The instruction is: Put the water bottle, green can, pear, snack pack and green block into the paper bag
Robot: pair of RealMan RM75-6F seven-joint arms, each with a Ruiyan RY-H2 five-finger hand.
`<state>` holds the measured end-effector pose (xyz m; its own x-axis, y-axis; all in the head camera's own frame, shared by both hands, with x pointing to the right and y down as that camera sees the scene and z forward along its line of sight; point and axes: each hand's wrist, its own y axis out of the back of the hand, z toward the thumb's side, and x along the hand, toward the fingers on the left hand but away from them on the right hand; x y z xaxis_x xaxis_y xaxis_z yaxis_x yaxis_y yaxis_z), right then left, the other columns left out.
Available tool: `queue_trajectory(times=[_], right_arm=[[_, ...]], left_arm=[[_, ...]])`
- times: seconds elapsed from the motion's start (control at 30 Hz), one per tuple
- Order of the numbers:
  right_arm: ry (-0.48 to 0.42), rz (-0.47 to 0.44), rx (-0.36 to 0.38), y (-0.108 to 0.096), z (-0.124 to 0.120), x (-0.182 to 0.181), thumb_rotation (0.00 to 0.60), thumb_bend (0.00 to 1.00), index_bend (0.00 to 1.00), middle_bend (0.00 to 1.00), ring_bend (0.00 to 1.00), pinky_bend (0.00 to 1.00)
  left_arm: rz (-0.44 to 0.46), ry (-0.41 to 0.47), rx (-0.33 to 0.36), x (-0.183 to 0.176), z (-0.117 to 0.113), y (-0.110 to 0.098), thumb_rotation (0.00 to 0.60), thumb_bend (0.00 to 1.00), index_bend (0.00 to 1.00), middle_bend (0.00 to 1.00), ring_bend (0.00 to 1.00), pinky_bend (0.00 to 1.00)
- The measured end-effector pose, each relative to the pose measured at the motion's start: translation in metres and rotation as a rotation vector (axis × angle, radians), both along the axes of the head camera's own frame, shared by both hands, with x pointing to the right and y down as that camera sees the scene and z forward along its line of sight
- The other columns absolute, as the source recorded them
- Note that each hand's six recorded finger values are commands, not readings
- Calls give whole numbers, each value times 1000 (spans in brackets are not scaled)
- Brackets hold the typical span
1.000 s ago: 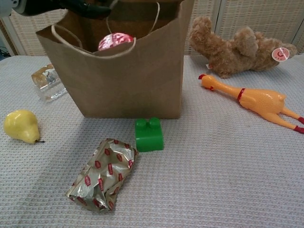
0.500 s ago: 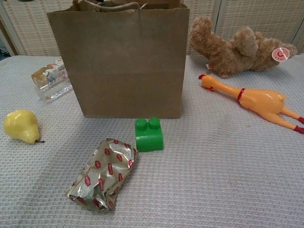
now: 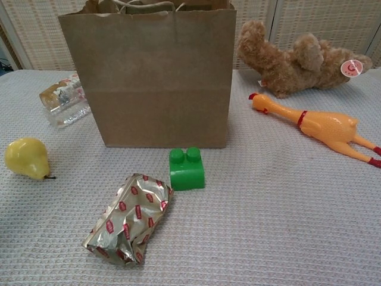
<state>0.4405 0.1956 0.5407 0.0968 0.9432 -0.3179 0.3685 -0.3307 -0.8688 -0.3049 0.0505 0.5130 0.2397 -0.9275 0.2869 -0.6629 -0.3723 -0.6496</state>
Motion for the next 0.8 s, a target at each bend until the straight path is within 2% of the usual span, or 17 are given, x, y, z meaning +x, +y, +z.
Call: queue_trajectory(times=[0.1, 0.17, 0.3, 0.37, 0.53, 0.63, 0.8], right_arm=[[-3, 3, -3, 0, 0, 0, 600, 57, 0, 0, 0, 0], [-3, 3, -3, 0, 1, -1, 600, 57, 0, 0, 0, 0], [-2, -2, -4, 0, 1, -3, 600, 57, 0, 0, 0, 0], [-3, -3, -5, 0, 1, -4, 600, 57, 0, 0, 0, 0], [-2, -11, -7, 0, 2, -4, 600, 57, 0, 0, 0, 0], [1, -12, -9, 0, 2, -4, 600, 57, 0, 0, 0, 0], [2, -11, -12, 1, 3, -4, 600, 57, 0, 0, 0, 0]], left_arm=[[-28, -80, -21, -33, 6, 14, 600, 530, 209, 171, 74, 235], [-30, -143, -49, -49, 12, 28, 600, 520, 208, 167, 75, 239], [2, -292, -130, -79, 31, 62, 600, 454, 158, 128, 59, 228], [26, -352, -157, -88, 39, 72, 600, 436, 127, 98, 45, 211], [120, -514, -224, -104, 66, 90, 600, 382, 16, 3, 0, 98], [195, -601, -269, -107, 83, 102, 600, 358, 0, 0, 0, 45], [314, -721, -324, -107, 108, 119, 600, 352, 0, 0, 0, 19]])
